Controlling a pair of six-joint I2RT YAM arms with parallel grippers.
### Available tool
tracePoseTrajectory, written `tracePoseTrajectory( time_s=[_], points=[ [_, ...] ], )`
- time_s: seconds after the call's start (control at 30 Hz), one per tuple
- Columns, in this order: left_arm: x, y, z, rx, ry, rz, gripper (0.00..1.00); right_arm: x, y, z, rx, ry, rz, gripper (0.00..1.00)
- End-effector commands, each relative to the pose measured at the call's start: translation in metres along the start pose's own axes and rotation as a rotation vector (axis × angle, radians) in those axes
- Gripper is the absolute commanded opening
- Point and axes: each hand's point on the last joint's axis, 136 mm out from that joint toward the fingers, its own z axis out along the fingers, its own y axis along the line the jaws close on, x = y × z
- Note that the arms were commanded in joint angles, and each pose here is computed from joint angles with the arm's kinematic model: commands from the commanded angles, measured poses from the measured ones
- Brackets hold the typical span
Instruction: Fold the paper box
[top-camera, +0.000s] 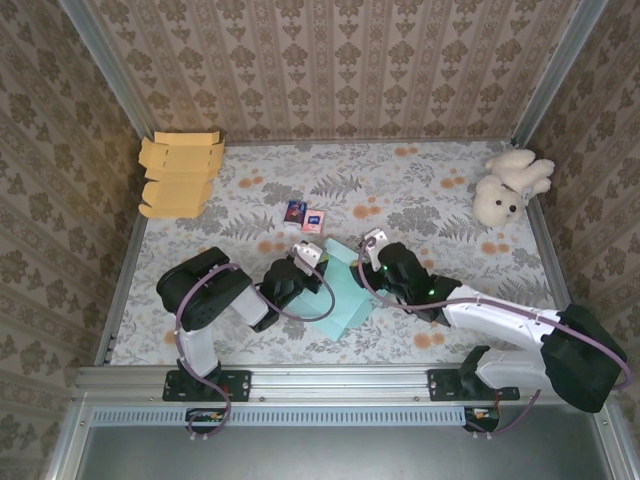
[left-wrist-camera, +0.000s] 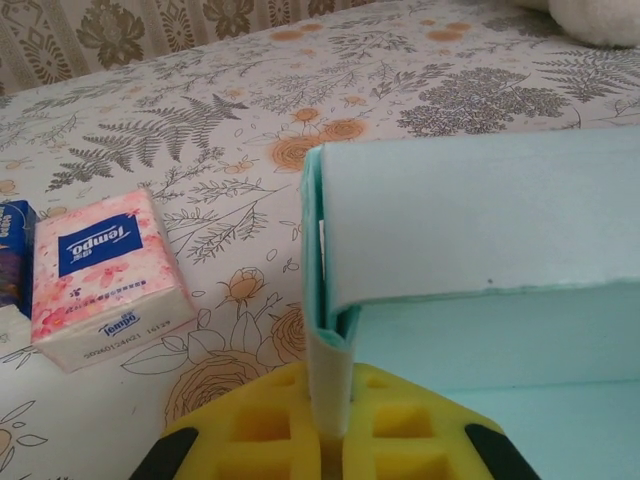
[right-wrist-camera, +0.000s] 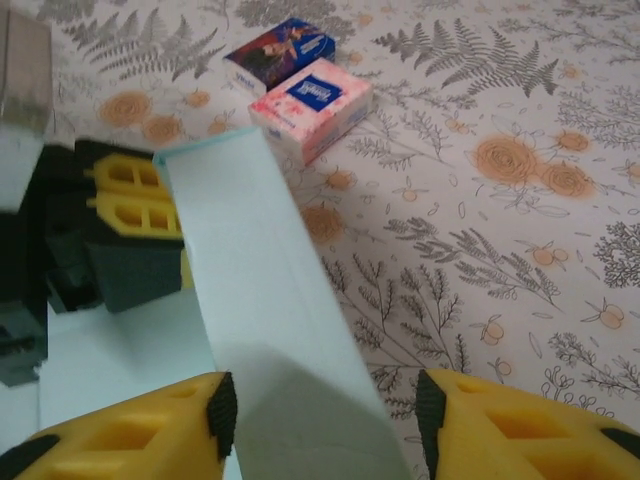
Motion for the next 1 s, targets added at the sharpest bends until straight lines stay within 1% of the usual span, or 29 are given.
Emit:
tracePoseTrajectory(
  time_s=[0.0,0.13,0.2,0.3,0.37,0.43,0.5,0.6,0.7,0.9,0.97],
  points=[
    [0.013,-0.005,-0.002,0.031,0.035,0.040,0.00,-0.024,-0.001,-0.001,-0.027,-0.003,0.096,0.58],
    [0.017,-0.007,-0.003,0.039,0.043,0.047,0.00,-0.045,-0.006,0.001,-0.054,-0.009,0.164,0.62],
    [0.018,-0.007,-0.003,0.042,0.044,0.049,0.00,-0.052,-0.011,0.007,-0.075,0.011,0.226,0.64],
    [0.017,-0.010,-0.004,0.056,0.040,0.054,0.00,-0.053,-0.026,0.019,-0.071,0.076,0.321,0.65],
    [0.017,-0.011,-0.005,0.069,0.038,0.060,0.00,-0.050,-0.033,0.027,-0.081,0.110,0.343,0.62],
    [0.016,-0.014,-0.007,0.084,0.034,0.061,0.00,-0.036,-0.042,0.041,-0.093,0.150,0.375,0.60],
    [0.014,-0.016,-0.007,0.094,0.029,0.067,0.00,-0.024,-0.044,0.053,-0.166,0.191,0.412,0.58],
    [0.015,-0.014,-0.007,0.086,0.032,0.073,0.00,0.000,-0.045,0.067,-0.227,0.277,0.453,0.53],
    [0.017,-0.008,-0.006,0.053,0.038,0.076,0.00,0.020,-0.040,0.076,-0.257,0.327,0.449,0.51],
    [0.019,-0.002,-0.002,0.012,0.044,0.070,0.00,0.049,-0.023,0.085,-0.353,0.419,0.461,0.47],
    [0.018,0.000,-0.001,0.001,0.042,0.066,0.00,0.056,-0.016,0.088,-0.386,0.453,0.463,0.44]
  ],
)
